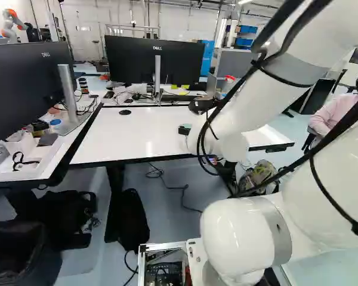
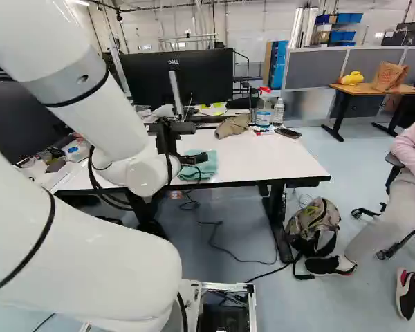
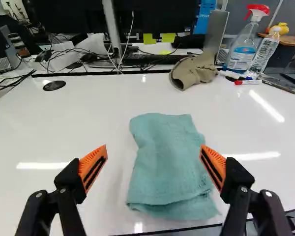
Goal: Clean the table with the green towel
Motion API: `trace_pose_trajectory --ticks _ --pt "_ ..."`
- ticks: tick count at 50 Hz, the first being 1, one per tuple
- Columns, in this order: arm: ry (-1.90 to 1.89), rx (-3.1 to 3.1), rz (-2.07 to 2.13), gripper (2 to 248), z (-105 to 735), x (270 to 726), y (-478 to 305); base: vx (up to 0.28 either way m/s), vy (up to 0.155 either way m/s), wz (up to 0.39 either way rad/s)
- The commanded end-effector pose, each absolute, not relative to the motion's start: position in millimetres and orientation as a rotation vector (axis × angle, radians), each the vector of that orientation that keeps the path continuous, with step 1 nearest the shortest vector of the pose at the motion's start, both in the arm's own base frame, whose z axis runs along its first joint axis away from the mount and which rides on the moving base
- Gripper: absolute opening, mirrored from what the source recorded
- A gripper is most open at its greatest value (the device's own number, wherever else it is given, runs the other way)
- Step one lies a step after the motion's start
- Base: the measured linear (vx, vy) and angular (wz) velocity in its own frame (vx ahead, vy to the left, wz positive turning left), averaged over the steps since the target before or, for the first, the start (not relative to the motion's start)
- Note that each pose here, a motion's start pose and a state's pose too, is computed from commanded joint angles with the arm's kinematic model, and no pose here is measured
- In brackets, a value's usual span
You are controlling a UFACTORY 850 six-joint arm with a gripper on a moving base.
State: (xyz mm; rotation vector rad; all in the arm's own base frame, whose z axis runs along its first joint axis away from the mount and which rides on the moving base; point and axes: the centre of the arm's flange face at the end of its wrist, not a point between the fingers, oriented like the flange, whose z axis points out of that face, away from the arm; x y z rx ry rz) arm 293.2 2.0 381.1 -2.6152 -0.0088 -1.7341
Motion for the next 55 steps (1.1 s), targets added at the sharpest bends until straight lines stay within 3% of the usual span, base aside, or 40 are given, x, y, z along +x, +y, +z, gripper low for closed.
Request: trace_pose_trajectory --ticks 55 --pt "0.0 -2.558 -1.824 247 366 270 0 0.0 0.0 0.0"
